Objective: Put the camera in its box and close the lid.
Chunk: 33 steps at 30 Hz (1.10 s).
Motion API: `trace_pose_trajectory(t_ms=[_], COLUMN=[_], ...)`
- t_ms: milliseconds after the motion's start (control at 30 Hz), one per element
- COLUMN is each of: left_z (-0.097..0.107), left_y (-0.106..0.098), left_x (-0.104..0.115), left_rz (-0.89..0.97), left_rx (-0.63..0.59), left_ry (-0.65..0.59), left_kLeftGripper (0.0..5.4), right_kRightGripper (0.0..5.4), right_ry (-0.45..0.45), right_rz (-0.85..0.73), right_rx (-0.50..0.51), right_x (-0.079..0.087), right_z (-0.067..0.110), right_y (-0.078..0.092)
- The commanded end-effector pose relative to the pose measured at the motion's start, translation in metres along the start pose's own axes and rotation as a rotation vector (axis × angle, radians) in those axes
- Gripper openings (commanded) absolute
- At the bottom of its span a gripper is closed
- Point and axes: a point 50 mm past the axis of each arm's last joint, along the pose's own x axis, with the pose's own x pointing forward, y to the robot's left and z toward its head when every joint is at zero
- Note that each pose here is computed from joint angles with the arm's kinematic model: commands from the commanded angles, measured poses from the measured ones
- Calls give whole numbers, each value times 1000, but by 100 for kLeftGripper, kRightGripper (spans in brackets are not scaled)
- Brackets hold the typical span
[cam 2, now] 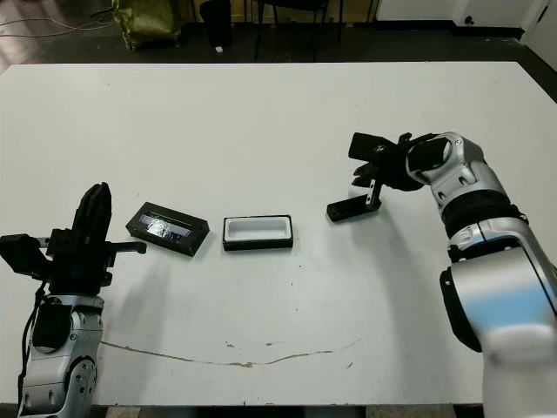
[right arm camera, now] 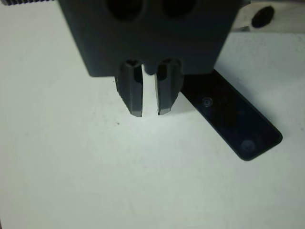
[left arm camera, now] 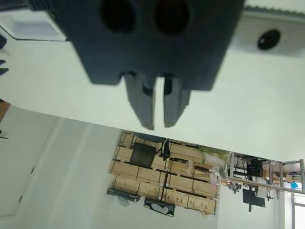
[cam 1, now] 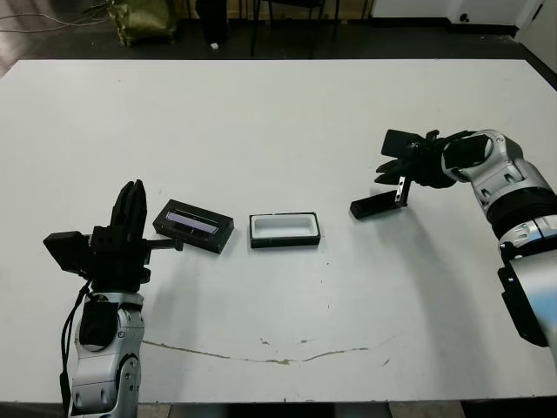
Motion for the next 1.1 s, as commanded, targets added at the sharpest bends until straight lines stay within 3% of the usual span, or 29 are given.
trace_pose_trajectory(t_ms=[33, 133, 367, 800, 1100], left_z=[-6, -6, -7, -7, -7], left_y=[4, 4, 4, 3, 4], left_x=[-4, -4, -4, -4, -4], left_rz=[6, 5, 4, 16, 14], left_rx=[10, 8, 2, 7, 2], left_ry=[38, 40, 41, 33, 34], left_kLeftGripper=[2, 2, 2, 2, 2], right_kRightGripper=[0, 0, 0, 0, 0], right_ry=[30, 45, 100, 135, 91], right_rz=[39, 37, 34, 45, 67], right_rx=[39, 53, -23, -8, -27], right_x=[6, 7, 6, -3, -9], right_z=[-12, -16, -21, -34, -35], right_y=[11, 13, 14, 14, 15])
